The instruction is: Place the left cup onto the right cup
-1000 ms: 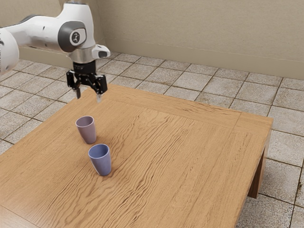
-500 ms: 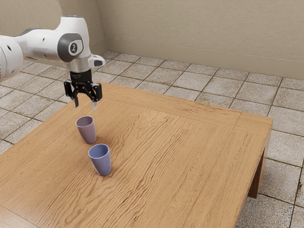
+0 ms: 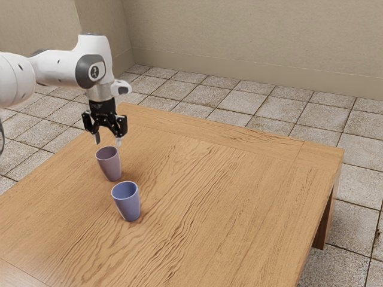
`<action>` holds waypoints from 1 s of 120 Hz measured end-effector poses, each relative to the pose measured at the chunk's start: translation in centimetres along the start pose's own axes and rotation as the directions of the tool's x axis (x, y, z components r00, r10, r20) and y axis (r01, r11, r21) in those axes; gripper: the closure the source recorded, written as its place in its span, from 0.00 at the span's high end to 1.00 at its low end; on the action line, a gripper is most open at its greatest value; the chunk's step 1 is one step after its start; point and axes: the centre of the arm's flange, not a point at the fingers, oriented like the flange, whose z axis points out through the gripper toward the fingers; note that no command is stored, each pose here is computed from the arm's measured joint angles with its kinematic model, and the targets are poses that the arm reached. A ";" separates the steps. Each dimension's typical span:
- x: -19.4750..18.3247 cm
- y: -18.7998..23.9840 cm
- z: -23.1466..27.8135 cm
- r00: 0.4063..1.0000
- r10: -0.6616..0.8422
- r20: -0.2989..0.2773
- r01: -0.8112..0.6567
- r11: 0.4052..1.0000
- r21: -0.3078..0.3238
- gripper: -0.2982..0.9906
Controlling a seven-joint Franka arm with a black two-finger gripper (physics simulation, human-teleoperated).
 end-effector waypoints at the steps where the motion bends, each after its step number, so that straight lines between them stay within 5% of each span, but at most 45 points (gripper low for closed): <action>1: 0.0 0.0 0.0 1.000 0.000 0.000 0.000 1.000 -0.001 0.62; 120: 2.1 -0.2 4.2 0.999 0.039 0.020 -0.038 0.999 -0.014 0.60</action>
